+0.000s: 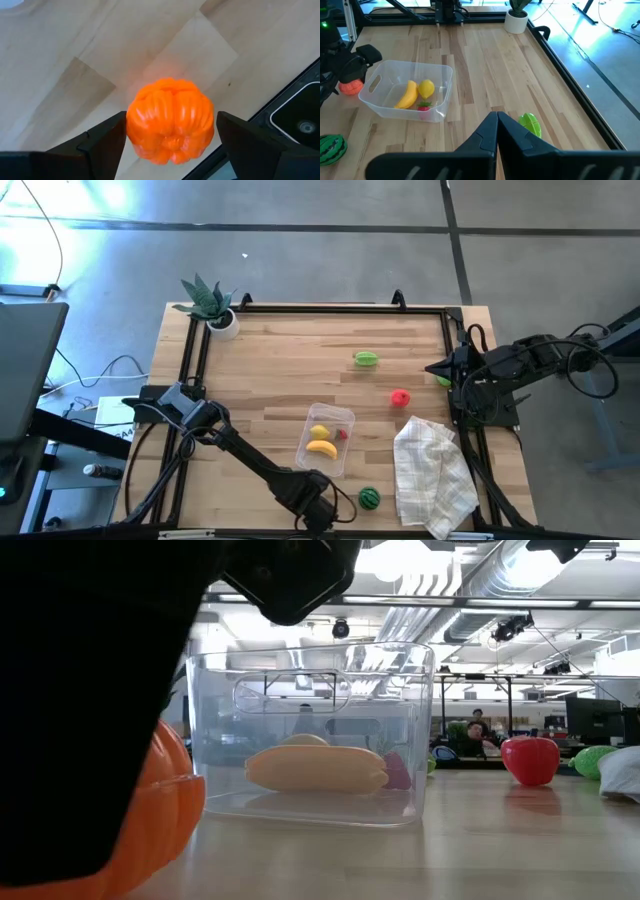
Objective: Pick and placing Produce into tupperware
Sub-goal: Put the pumpkin into the transparent bin
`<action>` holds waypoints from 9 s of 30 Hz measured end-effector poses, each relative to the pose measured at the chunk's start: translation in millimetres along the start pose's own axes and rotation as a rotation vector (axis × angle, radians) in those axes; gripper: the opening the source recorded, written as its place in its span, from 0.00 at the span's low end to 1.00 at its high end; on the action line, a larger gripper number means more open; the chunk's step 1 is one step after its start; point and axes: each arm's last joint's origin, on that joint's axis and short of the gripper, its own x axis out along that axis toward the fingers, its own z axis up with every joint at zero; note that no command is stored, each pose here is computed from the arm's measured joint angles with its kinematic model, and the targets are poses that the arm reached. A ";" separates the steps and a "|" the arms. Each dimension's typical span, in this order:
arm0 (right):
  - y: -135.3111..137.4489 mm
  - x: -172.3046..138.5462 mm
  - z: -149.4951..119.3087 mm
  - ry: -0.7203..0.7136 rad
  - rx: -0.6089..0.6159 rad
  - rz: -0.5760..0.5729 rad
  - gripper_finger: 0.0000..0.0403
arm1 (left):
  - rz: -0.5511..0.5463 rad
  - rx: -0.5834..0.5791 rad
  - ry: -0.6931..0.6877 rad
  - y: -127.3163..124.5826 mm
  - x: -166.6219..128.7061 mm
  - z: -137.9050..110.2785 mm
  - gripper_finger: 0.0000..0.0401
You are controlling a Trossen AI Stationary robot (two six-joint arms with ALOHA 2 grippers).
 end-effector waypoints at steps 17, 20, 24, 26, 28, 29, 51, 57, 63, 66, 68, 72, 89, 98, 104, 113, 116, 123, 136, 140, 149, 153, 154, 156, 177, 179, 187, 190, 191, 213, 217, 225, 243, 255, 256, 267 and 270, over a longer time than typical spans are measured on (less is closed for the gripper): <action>0.0 0.0 0.0 0.000 0.000 0.000 0.00 | 0.015 0.004 -0.002 1.3 -0.3 -0.2 0.59; 0.0 0.0 0.0 0.000 0.000 0.000 0.00 | 0.002 0.008 -0.003 0.1 -0.3 0.0 0.63; 0.0 0.0 0.0 0.000 0.000 0.000 0.00 | -0.031 0.061 -0.008 -3.4 -1.8 0.7 0.66; 0.0 0.0 0.0 0.000 0.000 0.000 0.00 | -0.046 0.093 -0.015 -6.1 -5.6 1.3 0.64; 0.0 0.0 0.0 0.000 0.000 0.000 0.00 | -0.062 0.127 -0.022 -8.7 -10.2 1.6 0.61; 0.0 -0.1 0.1 0.000 0.000 0.000 0.00 | -0.070 0.146 -0.028 -10.3 -12.6 1.9 0.58; 0.0 0.0 0.0 0.000 0.000 0.001 0.00 | -0.096 0.340 -0.004 -15.3 -36.8 7.8 0.37; 0.0 0.0 0.0 0.000 0.000 0.001 0.00 | -0.106 0.359 -0.008 -13.6 -37.5 17.3 0.50; 0.0 0.0 0.0 0.000 0.000 0.000 0.00 | -0.127 0.213 0.009 -9.7 -38.8 35.0 0.67; 0.0 0.0 0.0 0.000 0.000 0.000 0.00 | -0.149 0.163 0.054 -9.2 -38.3 38.6 0.73; 0.0 0.0 0.0 0.000 0.000 0.000 0.00 | -0.155 0.138 0.079 -10.6 -30.5 39.4 0.75; 0.0 0.0 0.0 0.000 0.000 0.001 0.00 | -0.191 0.118 0.093 -15.7 -21.8 40.3 0.78; 0.0 0.0 0.0 0.000 0.000 0.000 0.00 | -0.160 0.068 0.093 -12.4 -3.3 49.6 0.79; 0.0 0.0 0.0 0.000 0.000 0.001 0.00 | -0.212 0.049 0.125 -15.9 -6.7 50.7 0.79; 0.0 -0.1 0.0 0.000 0.000 0.001 0.00 | -0.212 0.042 0.091 -16.2 -8.5 52.6 0.79; 0.0 0.0 0.0 0.000 0.000 0.000 0.00 | -0.215 0.038 0.030 -18.7 -2.2 55.8 0.79; 0.0 -0.1 0.0 0.000 0.000 0.000 0.00 | -0.269 0.051 0.022 -25.0 6.2 58.0 0.79; 0.0 0.1 0.0 0.001 0.000 0.000 0.00 | -0.355 0.093 0.004 -32.9 17.9 65.1 0.79; 0.0 0.0 0.0 0.000 0.000 0.000 0.00 | -0.341 0.104 -0.017 -32.2 19.4 65.3 0.79; 0.0 0.0 0.0 0.000 0.000 0.001 0.00 | -0.338 0.147 -0.031 -32.1 19.7 65.5 0.79; 0.0 0.0 0.0 0.000 0.000 0.000 0.00 | -0.316 0.230 -0.098 -32.0 20.4 66.4 0.79; 0.0 0.0 0.0 0.000 0.000 0.001 0.00 | -0.306 0.302 -0.158 -34.1 18.9 64.2 0.79; 0.0 0.0 0.0 0.000 0.000 0.000 0.00 | -0.300 0.316 -0.177 -34.5 18.9 63.9 0.79; 0.0 -0.1 0.1 0.000 0.000 0.000 0.00 | -0.288 0.350 -0.201 -34.8 18.9 63.3 0.79; 0.0 0.0 0.0 0.000 0.000 0.000 0.00 | -0.240 0.772 -0.245 -34.6 19.5 59.9 0.79; 0.0 0.0 0.0 0.000 0.000 0.000 0.00 | -0.238 0.811 -0.249 -34.7 19.5 60.0 0.79; 0.0 0.0 0.0 0.000 0.000 0.000 0.00 | -0.242 0.950 -0.278 -36.4 18.8 60.5 0.79; 0.0 0.0 0.0 0.000 0.000 0.000 0.00 | -0.243 1.002 -0.292 -37.2 18.5 60.8 0.79; 0.0 0.0 0.0 0.000 0.000 0.000 0.00 | -0.244 1.025 -0.300 -37.8 18.3 60.7 0.79; 0.0 0.0 0.0 0.000 0.000 0.001 0.00 | -0.144 1.432 -0.323 -33.5 18.6 59.4 0.79; 0.0 0.0 0.0 0.000 0.000 0.000 0.00 | -0.130 1.436 -0.332 -33.4 18.4 60.2 0.79; 0.0 0.0 0.1 0.000 0.000 0.000 0.00 | -0.173 1.475 -0.355 -37.0 17.1 59.9 0.79; 0.0 -0.1 0.1 0.000 0.000 0.000 0.00 | -0.188 1.507 -0.350 -38.0 26.6 60.6 0.79; 0.0 0.0 0.0 0.000 0.000 0.000 0.00 | -0.223 1.494 -0.341 -39.3 31.4 60.5 0.79; 0.0 0.0 0.0 0.000 0.000 0.000 0.00 | -0.223 1.494 -0.341 -39.3 31.4 60.5 0.79; 0.0 0.0 0.0 0.000 0.000 0.000 0.00 | -0.226 1.494 -0.345 -39.7 31.9 60.7 0.64; 0.0 0.0 0.0 0.000 0.000 0.000 0.00 | -0.228 1.495 -0.344 -39.7 32.1 60.7 0.60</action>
